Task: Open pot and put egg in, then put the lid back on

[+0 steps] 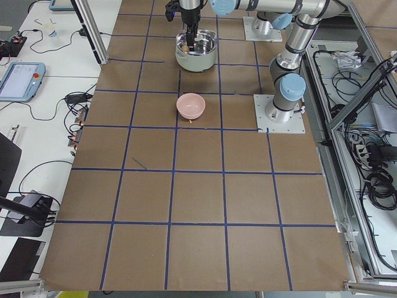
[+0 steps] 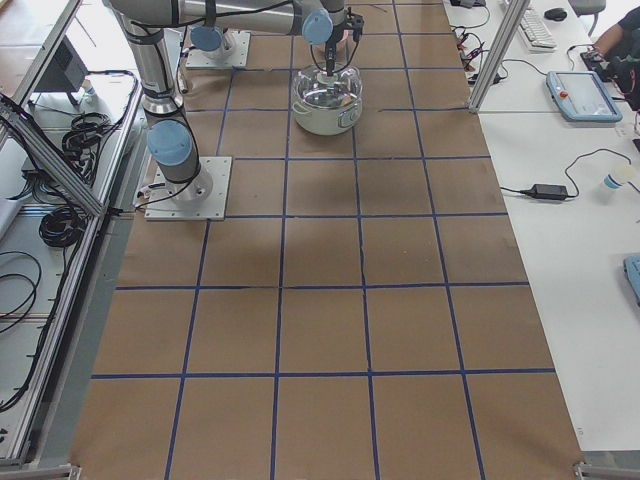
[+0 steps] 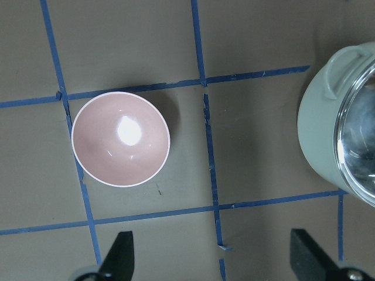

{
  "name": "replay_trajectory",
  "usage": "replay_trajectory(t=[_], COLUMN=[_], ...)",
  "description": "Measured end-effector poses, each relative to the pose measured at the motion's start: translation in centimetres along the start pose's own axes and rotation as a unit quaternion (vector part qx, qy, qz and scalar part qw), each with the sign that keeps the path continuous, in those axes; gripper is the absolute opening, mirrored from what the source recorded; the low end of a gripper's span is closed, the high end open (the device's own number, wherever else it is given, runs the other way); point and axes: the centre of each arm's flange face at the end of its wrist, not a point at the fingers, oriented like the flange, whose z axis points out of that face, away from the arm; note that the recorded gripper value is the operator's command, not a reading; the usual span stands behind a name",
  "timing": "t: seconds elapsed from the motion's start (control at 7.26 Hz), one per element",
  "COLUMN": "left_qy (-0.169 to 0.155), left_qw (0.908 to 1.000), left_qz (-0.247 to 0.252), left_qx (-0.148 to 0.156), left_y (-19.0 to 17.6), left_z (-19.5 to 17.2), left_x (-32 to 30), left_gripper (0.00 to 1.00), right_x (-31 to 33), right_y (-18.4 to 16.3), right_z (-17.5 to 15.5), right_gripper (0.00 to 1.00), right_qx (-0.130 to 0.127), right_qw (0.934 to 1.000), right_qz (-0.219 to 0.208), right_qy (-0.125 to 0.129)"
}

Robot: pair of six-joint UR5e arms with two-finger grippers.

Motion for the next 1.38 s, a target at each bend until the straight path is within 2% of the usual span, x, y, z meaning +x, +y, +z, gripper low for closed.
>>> replay_trajectory(t=[0.28,0.41,0.55,0.96,1.38], left_qy=[0.0,0.0,0.0,-0.001,-0.003], left_qw=[1.0,1.0,1.0,1.0,0.9991], left_qz=[0.001,0.001,0.001,-0.001,-0.041], left_qx=[0.0,0.0,0.001,0.001,0.008], left_y=[0.0,0.0,0.0,0.1,0.0], left_z=[0.0,0.0,0.0,-0.1,-0.2], left_x=[0.1,0.1,0.0,0.0,0.2], left_gripper=[0.94,0.94,0.94,0.94,0.94], right_x=[4.1,7.2,10.6,16.4,17.1], right_y=[-3.2,-4.3,-5.1,-5.5,-5.3], right_z=[-6.2,-9.1,-11.4,-13.9,-14.0], right_gripper=[0.91,0.92,1.0,1.0,1.0], right_qx=[0.05,0.076,0.092,0.094,0.089], right_qw=[0.9982,0.996,0.9947,0.9931,0.9934], right_qz=[0.034,0.046,0.047,0.067,0.068], right_qy=[-0.005,-0.002,0.005,0.018,0.022])
